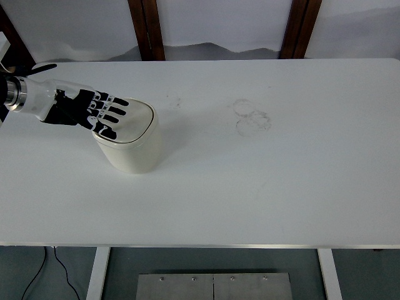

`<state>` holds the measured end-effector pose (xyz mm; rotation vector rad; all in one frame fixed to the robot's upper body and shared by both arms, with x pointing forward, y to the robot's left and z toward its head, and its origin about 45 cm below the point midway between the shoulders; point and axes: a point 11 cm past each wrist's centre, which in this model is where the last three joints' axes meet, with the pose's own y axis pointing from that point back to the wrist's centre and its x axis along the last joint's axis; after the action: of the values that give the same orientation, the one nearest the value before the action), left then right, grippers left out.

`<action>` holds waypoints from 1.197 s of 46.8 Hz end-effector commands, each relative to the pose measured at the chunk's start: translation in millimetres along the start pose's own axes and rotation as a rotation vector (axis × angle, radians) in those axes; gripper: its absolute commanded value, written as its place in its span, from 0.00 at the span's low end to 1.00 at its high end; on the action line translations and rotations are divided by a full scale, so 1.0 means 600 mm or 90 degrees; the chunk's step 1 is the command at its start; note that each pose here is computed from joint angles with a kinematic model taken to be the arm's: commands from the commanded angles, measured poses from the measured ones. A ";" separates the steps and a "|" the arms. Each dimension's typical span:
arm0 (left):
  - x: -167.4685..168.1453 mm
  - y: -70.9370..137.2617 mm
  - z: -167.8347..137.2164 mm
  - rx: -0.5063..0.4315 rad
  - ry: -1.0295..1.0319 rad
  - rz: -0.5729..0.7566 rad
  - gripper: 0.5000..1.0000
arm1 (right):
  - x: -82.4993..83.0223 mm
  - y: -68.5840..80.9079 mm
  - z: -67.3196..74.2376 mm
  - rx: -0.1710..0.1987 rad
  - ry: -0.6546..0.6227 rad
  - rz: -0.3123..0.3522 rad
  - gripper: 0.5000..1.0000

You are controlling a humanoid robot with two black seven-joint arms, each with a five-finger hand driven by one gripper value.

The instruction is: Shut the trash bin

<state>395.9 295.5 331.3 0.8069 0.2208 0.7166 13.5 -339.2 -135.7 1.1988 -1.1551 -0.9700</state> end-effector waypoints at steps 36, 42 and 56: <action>0.015 0.026 0.025 -0.030 -0.005 0.022 1.00 | 0.001 0.000 0.000 0.000 0.000 0.001 0.99; 0.017 0.034 0.043 -0.044 -0.014 0.028 1.00 | 0.000 0.000 0.000 0.000 -0.001 0.000 0.99; 0.029 0.071 0.122 -0.135 -0.027 0.051 1.00 | 0.000 0.000 0.000 -0.001 -0.002 0.000 0.99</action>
<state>415.6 284.5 400.7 0.6665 0.0937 0.7670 13.2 -339.1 -135.7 1.1981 -1.1564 -0.9721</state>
